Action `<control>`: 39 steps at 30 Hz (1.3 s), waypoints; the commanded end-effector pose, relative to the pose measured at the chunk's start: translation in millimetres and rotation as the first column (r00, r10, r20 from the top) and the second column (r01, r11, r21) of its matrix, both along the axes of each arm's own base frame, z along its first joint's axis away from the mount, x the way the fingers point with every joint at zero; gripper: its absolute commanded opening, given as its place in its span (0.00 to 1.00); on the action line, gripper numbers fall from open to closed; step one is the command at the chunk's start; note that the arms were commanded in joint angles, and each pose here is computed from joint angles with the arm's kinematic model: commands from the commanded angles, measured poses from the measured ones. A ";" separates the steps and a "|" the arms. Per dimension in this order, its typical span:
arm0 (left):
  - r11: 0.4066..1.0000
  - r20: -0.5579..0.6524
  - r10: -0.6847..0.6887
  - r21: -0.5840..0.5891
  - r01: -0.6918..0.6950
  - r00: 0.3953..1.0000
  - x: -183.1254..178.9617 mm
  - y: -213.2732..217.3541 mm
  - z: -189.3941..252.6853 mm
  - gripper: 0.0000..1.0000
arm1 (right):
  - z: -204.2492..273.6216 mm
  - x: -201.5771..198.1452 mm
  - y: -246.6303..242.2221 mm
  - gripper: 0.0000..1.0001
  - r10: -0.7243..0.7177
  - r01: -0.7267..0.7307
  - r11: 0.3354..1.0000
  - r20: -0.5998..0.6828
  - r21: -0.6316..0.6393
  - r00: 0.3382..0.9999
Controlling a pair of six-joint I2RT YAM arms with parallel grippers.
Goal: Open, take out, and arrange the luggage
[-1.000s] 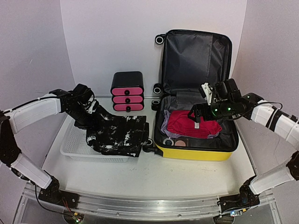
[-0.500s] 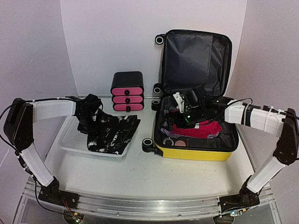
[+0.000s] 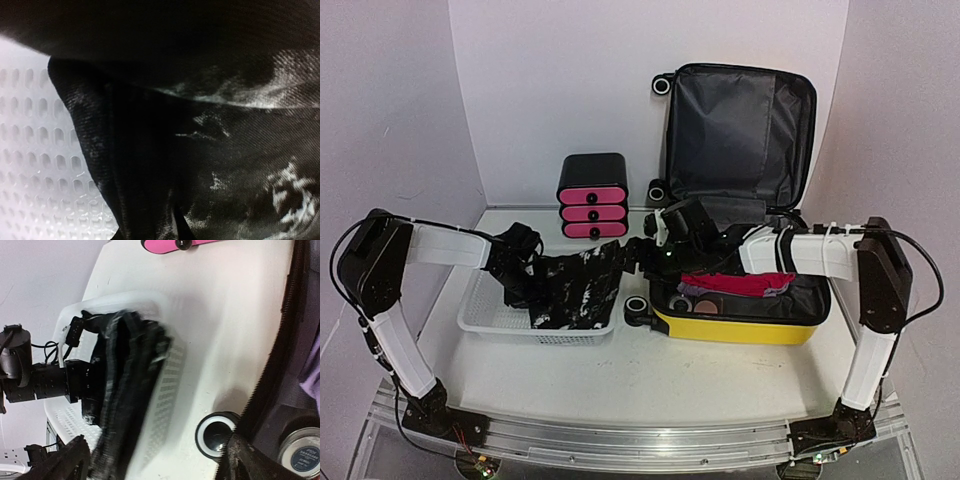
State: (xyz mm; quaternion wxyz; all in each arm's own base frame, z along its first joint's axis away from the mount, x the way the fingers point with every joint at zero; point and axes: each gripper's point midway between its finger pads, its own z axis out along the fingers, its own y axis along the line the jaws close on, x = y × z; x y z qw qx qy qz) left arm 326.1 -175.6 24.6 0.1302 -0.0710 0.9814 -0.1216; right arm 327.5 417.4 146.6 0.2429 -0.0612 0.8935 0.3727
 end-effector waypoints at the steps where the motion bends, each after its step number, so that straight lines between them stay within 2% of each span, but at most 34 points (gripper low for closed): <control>1: 0.978 -0.057 0.052 -0.200 -0.063 0.997 -18.5 -44.2 -11.6 0.00 | 19.0 -4.5 20.0 0.76 -0.054 0.052 0.992 0.010 0.115 0.999; 3: 0.982 -0.022 0.072 -0.174 -0.074 0.997 -13.8 -31.3 -7.8 0.00 | 14.8 -5.4 10.7 0.66 -0.085 0.083 0.991 0.013 0.109 0.996; 7: 0.991 0.021 0.084 -0.107 -0.081 0.996 -7.1 0.4 2.2 0.00 | 10.1 -14.6 -5.0 0.54 -0.100 0.098 0.990 0.009 0.099 0.995; 9: 0.993 0.027 0.084 -0.086 -0.081 0.996 -6.8 10.5 3.5 0.00 | 15.1 -19.3 -14.3 0.54 -0.105 0.102 0.990 0.025 0.098 0.994; 12: 0.991 0.015 0.118 -0.072 -0.117 0.993 -11.8 27.0 0.1 0.00 | 28.1 -27.4 -29.9 0.60 -0.100 0.093 0.991 0.079 0.094 0.992; 14: 0.991 0.026 0.114 -0.072 -0.111 0.993 -13.5 29.8 0.2 0.00 | 26.6 -36.4 -30.3 0.61 -0.067 0.062 0.993 0.056 0.097 0.996; 17: 0.991 0.009 0.081 -0.108 -0.079 0.997 -16.0 21.7 -3.1 0.00 | 17.0 -54.1 -12.4 0.46 0.010 -0.008 0.991 -0.012 0.132 1.000; 19: 0.987 -0.001 0.068 -0.143 -0.067 0.998 -16.7 15.1 -4.3 0.00 | 9.9 -65.2 3.5 0.40 0.052 -0.049 0.991 -0.021 0.121 0.998; 24: 0.983 0.003 0.066 -0.171 -0.064 0.998 -17.8 11.4 -2.3 0.00 | -8.4 -70.9 19.7 0.33 0.047 -0.045 0.997 -0.033 0.062 0.998; 30: 0.983 0.023 0.053 -0.176 -0.048 0.998 -18.4 11.2 3.6 0.00 | -30.4 -76.1 30.0 0.29 0.053 -0.055 0.998 -0.042 -0.036 0.998; 39: 0.981 0.040 0.042 -0.192 -0.034 0.998 -19.6 9.5 10.2 0.00 | -44.8 -67.5 36.1 0.29 -0.005 0.007 0.992 0.016 -0.123 1.000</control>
